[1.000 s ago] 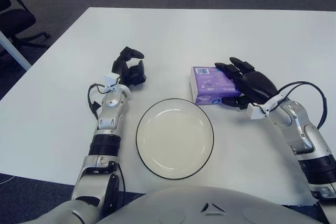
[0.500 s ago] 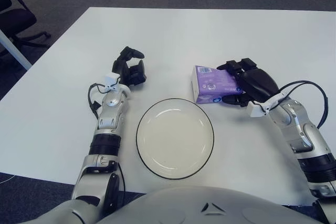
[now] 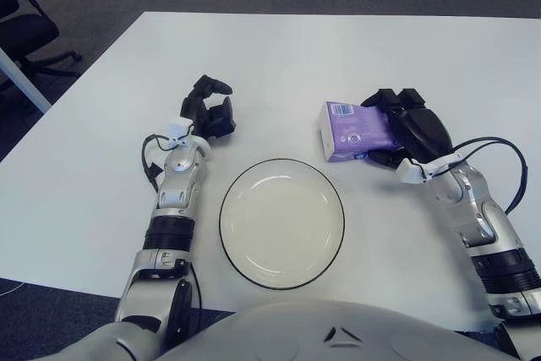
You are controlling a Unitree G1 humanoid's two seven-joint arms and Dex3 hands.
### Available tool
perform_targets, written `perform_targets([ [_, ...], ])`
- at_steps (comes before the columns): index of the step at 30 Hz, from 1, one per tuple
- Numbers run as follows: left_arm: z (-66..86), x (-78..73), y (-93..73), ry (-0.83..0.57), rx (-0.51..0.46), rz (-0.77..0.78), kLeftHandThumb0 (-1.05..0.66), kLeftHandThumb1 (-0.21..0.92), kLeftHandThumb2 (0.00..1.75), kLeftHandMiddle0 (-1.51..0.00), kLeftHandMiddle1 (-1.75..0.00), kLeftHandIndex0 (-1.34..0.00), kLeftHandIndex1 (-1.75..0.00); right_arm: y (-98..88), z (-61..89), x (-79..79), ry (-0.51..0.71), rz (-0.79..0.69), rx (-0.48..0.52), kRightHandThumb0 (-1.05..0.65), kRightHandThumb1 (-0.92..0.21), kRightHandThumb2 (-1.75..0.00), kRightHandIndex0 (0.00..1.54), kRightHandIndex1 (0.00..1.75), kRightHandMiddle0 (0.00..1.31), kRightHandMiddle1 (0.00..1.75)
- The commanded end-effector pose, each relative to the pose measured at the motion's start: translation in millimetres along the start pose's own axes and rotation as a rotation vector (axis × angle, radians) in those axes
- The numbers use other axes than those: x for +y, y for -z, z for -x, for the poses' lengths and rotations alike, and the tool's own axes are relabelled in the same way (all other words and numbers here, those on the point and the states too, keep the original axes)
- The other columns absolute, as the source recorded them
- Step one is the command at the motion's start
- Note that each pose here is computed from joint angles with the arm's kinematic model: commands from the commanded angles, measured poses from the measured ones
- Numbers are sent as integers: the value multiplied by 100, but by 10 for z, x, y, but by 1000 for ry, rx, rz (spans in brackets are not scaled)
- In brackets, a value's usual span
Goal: Put the tissue paper into the plate.
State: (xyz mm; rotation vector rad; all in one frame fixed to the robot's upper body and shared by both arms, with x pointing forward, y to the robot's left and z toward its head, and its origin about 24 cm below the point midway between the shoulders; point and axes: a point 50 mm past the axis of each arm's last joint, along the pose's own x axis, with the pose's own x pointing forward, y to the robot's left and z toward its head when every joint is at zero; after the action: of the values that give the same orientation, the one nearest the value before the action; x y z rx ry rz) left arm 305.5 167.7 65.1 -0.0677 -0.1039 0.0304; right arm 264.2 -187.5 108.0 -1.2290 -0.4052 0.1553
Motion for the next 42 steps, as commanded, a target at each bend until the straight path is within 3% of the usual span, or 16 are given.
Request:
perform_targets([
  [1, 390, -97, 590, -28, 221, 75, -46, 39, 122, -129, -175, -55, -175, 87, 36, 42, -34, 25, 36, 0, -4, -163, 80, 173, 61, 174],
  [17, 381, -99, 590, -32, 214, 78, -45, 40, 122, -129, -175, -55, -175, 197, 28, -26, -27, -50, 147, 0, -6, -161, 78, 175, 62, 171],
  [22, 379, -96, 590, -32, 214, 75, -45, 40, 121, -129, -175, -55, -175, 236, 9, -69, -35, -240, 241, 0, -12, -155, 74, 174, 54, 174],
  [28, 374, -91, 594, -37, 219, 77, -45, 40, 122, -129, -175, -55, -175, 298, -78, -140, -38, -682, 367, 0, -13, -153, 77, 169, 52, 175],
  [36, 375, -74, 591, -48, 221, 76, -46, 40, 122, -129, -175, -55, -175, 267, -144, -204, -52, -1023, 368, 0, -9, -155, 81, 166, 55, 175],
  [42, 374, -64, 591, -50, 220, 76, -46, 40, 122, -129, -175, -55, -175, 254, -208, -273, -65, -1142, 348, 0, -9, -155, 82, 165, 55, 175],
])
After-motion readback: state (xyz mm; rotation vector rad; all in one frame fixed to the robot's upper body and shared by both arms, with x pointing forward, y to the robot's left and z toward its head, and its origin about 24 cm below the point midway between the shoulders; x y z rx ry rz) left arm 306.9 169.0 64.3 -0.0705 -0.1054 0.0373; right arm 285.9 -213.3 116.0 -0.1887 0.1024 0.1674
